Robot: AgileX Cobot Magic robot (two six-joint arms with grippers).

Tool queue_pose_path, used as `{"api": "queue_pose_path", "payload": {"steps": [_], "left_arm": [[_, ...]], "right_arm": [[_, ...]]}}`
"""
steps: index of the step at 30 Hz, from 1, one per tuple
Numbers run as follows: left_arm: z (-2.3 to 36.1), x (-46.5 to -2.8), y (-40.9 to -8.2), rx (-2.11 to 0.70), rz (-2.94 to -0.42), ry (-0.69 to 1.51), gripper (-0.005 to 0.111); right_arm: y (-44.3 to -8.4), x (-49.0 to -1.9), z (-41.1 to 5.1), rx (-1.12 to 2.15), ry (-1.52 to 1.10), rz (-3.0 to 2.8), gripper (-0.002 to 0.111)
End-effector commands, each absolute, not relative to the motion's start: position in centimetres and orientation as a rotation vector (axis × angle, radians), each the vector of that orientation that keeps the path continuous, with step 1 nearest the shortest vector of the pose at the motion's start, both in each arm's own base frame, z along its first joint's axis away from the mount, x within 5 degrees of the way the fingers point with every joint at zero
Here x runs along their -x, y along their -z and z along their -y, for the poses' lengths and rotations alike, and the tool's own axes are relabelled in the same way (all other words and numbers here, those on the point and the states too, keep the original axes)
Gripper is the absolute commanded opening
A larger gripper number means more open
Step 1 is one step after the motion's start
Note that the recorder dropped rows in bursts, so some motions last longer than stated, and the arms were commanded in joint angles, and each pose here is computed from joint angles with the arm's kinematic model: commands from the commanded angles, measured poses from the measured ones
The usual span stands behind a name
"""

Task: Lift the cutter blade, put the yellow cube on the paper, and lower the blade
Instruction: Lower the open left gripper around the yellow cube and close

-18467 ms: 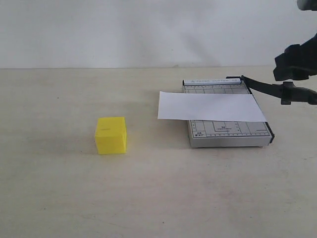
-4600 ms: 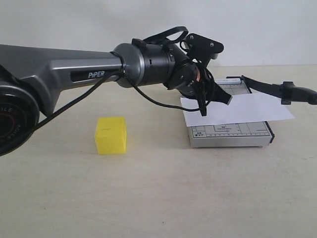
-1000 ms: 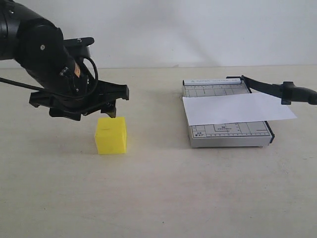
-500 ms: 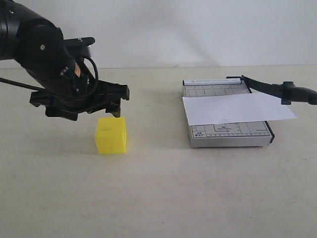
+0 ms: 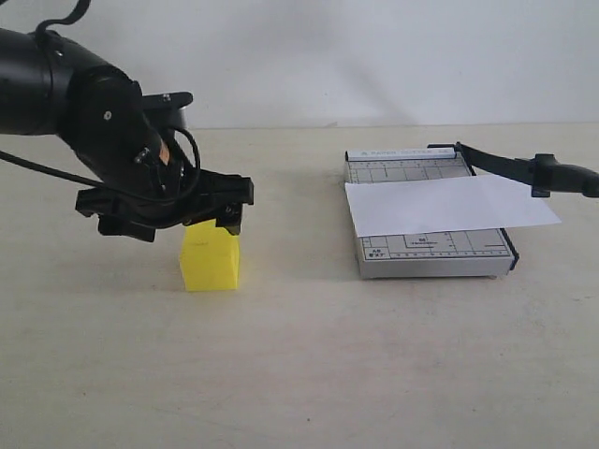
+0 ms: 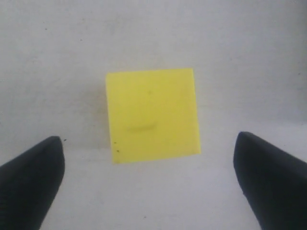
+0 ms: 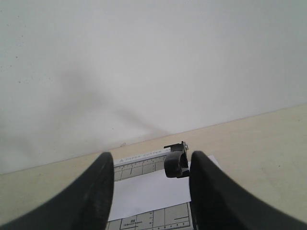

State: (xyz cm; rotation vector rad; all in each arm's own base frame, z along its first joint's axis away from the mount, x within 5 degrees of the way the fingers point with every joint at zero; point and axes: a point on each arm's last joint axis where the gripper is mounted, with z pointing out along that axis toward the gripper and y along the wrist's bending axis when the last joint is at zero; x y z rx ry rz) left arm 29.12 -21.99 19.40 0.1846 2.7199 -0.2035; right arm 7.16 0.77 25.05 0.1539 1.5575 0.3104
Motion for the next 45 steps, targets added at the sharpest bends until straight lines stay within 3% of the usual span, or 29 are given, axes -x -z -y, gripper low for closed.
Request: {"api": "queue_pose_path", "payload": {"steps": [1,45], "left_arm": [[22.2,-29.5,-18.5,-0.155,-2.739,0.209,0.09],[24.3,-32.5,-14.7,-0.237,-2.76,0.129,0.09]], "right_arm": [[-25.0,-7.1,-0.7,-0.146,-0.298,-1.551,0.047],[-25.0,-7.1,-0.7,-0.146,-0.298,-1.551,0.047]]}}
